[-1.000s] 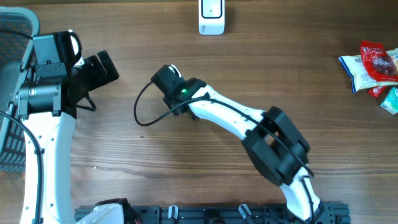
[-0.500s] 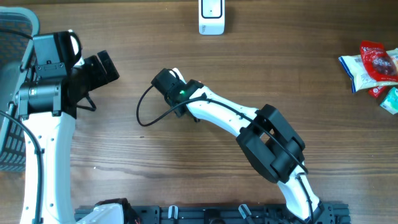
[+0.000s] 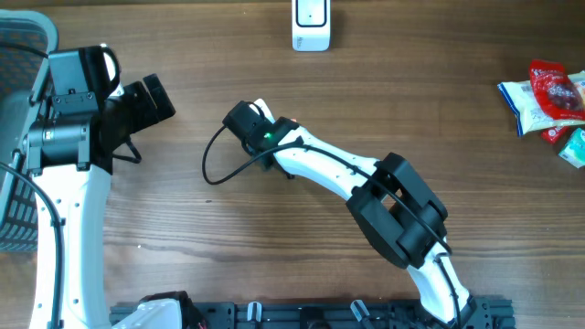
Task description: Scan the item barcode
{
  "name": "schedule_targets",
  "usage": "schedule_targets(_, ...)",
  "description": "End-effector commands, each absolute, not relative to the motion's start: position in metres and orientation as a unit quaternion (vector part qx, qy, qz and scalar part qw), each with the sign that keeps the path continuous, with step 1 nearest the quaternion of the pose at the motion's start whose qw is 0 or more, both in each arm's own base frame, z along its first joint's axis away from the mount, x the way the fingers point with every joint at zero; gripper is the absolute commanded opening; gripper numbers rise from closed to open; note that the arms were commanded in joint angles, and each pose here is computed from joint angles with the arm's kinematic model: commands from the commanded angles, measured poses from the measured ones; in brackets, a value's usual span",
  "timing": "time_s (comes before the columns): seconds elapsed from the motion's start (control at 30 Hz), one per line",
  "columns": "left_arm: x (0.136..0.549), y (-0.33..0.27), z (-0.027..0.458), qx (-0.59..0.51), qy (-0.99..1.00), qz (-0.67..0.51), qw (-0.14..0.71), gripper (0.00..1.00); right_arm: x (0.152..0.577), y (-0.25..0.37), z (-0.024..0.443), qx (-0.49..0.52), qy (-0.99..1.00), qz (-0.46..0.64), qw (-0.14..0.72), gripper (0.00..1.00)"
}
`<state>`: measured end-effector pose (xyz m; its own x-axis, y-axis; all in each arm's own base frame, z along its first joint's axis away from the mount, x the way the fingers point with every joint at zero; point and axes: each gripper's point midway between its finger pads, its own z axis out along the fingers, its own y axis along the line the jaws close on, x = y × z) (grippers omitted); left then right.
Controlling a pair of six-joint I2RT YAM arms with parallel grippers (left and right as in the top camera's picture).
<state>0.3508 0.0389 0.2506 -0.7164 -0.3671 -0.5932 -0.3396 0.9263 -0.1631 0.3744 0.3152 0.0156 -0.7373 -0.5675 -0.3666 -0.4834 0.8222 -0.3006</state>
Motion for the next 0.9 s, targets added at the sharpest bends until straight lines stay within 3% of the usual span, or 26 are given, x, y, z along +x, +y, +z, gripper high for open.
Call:
schedule_targets(0.0,0.351,0.040,0.254,-0.200,0.922,-0.024,0.330,1.00,0.377,0.301,0.000,-0.275,0.930,-0.120,0.213,0.46)
schedule_targets(0.17,0.351,0.040,0.254,-0.200,0.922,-0.024,0.330,1.00,0.377,0.298,0.000,-0.267,0.933,-0.121,0.209,0.26)
schedule_targets(0.27,0.350,0.040,0.254,-0.200,0.922,-0.024,0.330,1.00,0.376,0.296,-0.001,-0.263,0.935,-0.122,0.206,0.04)
schedule_targets(0.6,0.351,0.040,0.254,-0.200,0.922,-0.024,0.330,1.00,0.376,0.304,0.026,-0.236,0.946,-0.081,0.206,0.04)
schedule_targets(0.8,0.350,0.040,0.254,-0.200,0.922,-0.024,0.330,1.00,0.371,0.322,0.072,-0.222,0.955,0.080,0.181,0.04)
schedule_targets(0.87,0.351,0.040,0.254,-0.200,0.922,-0.024,0.330,1.00,0.368,0.327,0.103,-0.208,0.945,0.208,0.146,0.04)
